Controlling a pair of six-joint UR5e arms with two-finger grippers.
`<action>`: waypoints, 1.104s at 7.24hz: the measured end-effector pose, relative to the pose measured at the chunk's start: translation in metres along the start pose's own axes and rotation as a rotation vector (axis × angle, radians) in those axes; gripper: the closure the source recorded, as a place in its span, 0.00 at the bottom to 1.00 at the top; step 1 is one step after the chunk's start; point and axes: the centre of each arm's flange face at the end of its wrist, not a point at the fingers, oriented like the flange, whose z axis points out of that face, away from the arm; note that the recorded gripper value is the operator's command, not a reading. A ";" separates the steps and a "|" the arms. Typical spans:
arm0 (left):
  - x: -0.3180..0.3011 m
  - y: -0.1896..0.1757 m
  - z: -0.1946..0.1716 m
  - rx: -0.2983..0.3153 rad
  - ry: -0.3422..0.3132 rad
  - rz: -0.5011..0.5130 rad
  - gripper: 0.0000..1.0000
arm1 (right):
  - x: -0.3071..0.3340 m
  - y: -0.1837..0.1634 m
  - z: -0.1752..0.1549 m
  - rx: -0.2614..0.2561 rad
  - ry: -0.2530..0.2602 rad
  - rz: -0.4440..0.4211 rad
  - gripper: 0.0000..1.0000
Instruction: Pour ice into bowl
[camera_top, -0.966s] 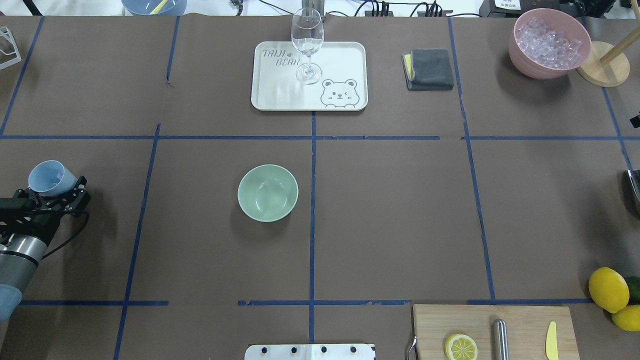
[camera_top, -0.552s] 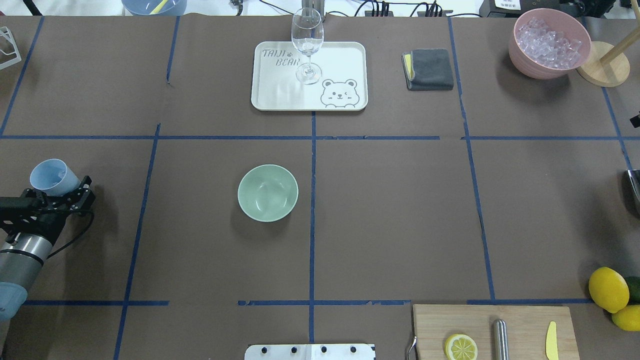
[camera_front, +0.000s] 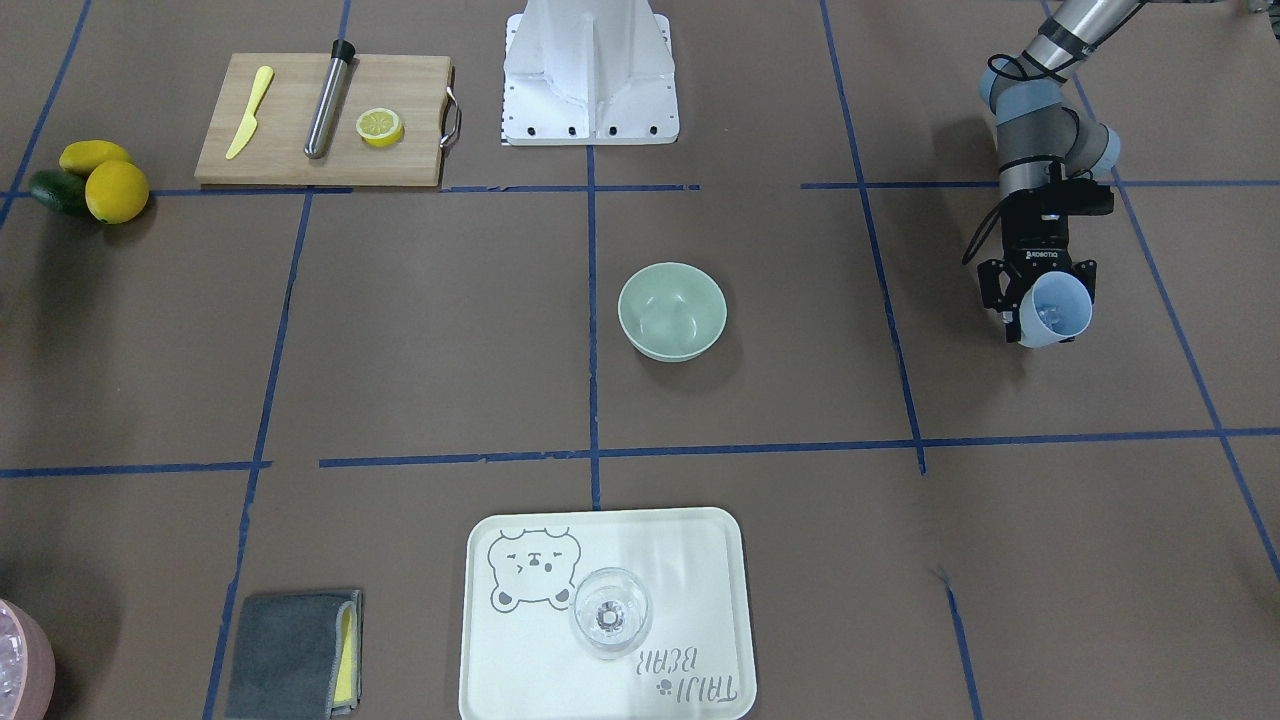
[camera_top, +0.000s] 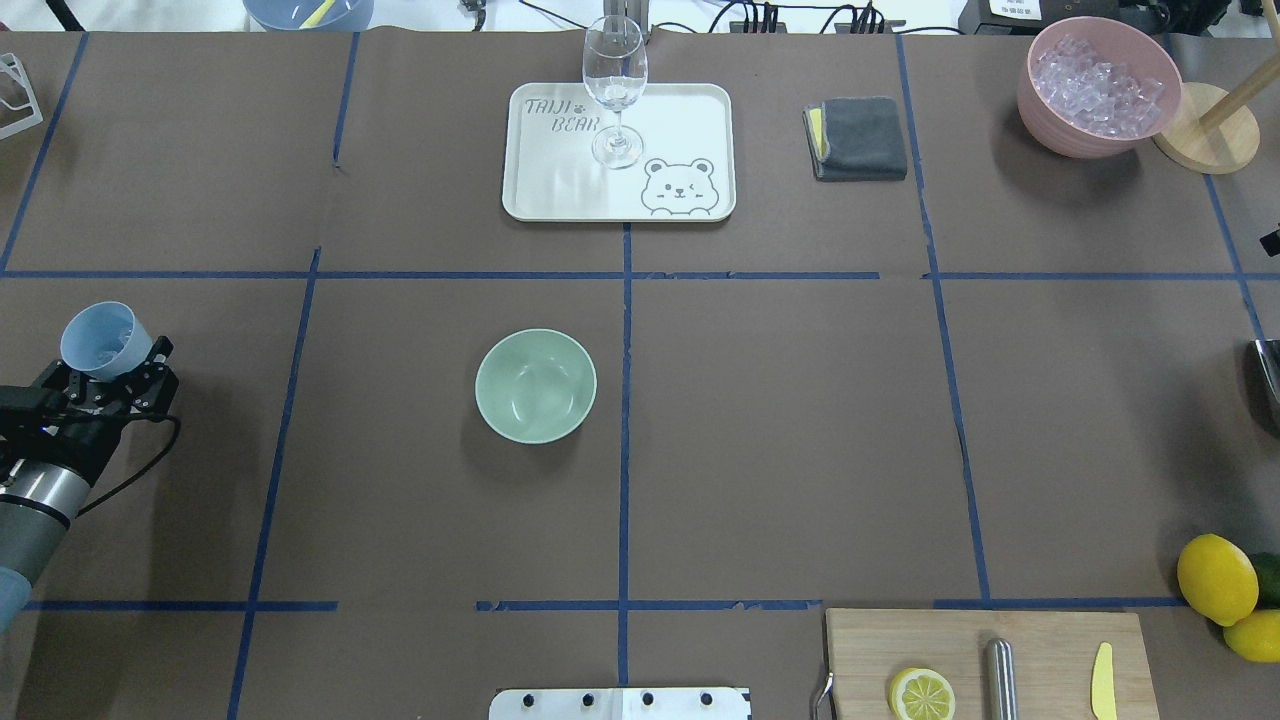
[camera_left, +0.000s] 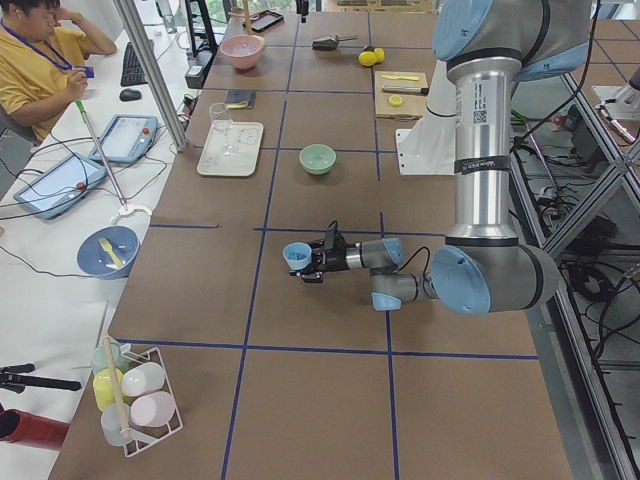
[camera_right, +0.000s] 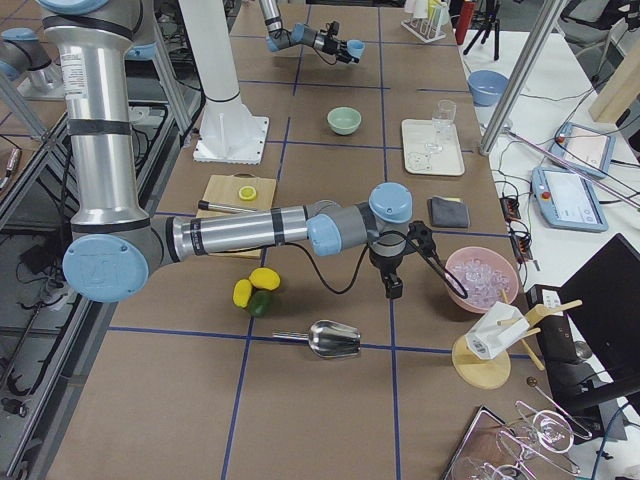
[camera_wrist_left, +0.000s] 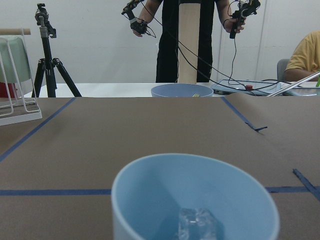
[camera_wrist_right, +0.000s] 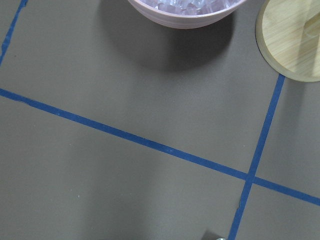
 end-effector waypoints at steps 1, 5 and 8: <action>0.012 -0.017 0.002 0.021 0.017 0.046 1.00 | 0.000 0.001 0.000 -0.001 0.000 0.001 0.00; 0.103 -0.096 0.002 0.052 0.201 0.033 1.00 | 0.002 0.002 0.002 -0.005 0.003 0.006 0.00; 0.164 -0.119 0.013 0.084 0.241 0.057 1.00 | 0.003 0.003 0.002 -0.005 0.004 0.009 0.00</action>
